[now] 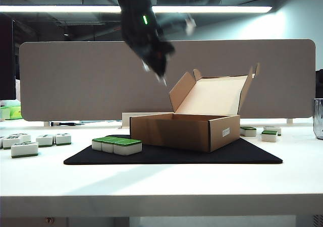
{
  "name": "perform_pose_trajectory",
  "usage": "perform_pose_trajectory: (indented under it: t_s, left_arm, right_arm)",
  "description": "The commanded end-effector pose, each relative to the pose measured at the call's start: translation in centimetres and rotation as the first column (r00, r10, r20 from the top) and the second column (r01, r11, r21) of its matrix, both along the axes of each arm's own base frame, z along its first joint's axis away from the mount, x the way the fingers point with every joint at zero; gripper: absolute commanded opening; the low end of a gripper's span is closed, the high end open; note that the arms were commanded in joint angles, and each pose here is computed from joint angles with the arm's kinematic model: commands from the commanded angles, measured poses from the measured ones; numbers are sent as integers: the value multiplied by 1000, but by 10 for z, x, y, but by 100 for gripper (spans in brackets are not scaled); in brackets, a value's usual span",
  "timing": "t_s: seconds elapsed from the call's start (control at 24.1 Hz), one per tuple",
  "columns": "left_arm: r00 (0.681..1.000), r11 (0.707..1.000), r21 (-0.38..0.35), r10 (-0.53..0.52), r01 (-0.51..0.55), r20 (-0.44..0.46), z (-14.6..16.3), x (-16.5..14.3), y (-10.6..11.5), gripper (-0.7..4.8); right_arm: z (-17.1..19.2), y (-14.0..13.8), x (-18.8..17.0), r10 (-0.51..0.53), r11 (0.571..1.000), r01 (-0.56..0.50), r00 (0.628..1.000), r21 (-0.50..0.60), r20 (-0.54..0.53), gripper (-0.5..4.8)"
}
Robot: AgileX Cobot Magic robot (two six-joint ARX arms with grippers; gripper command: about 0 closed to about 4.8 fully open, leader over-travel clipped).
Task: Pick up four mahjong tiles and put them into the paper box.
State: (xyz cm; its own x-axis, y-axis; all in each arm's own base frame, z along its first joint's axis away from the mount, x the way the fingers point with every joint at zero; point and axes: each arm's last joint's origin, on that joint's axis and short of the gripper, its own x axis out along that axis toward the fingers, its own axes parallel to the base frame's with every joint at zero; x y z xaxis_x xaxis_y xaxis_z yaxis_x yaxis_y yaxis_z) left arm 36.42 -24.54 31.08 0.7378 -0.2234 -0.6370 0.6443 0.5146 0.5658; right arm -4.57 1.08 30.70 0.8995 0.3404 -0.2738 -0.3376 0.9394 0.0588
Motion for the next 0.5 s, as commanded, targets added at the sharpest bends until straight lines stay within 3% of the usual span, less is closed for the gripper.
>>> perform_pose_trajectory:
  t_s: [0.04, 0.12, 0.25, 0.5]
  left_arm:
    - [977, 979, -116, 150, -168, -150, 11, -14, 20, 301]
    - [943, 957, -179, 171, -228, -285, 11, -17, 31, 306]
    - [867, 935, -139, 236, -325, -439, -8, -14, 41, 479]
    - [801, 923, -60, 297, -381, -519, -41, -2, 40, 479]
  right_arm:
    - [0, 0, -2, -3, 1000, 3, 1000, 0, 22, -1]
    - [1, 0, -2, -2, 1000, 2, 1000, 0, 23, -1]
    - [1, 0, -2, -2, 1000, 2, 1000, 0, 24, -1]
    - [0, 0, -3, 0, 1000, 0, 1000, 1, 21, -1]
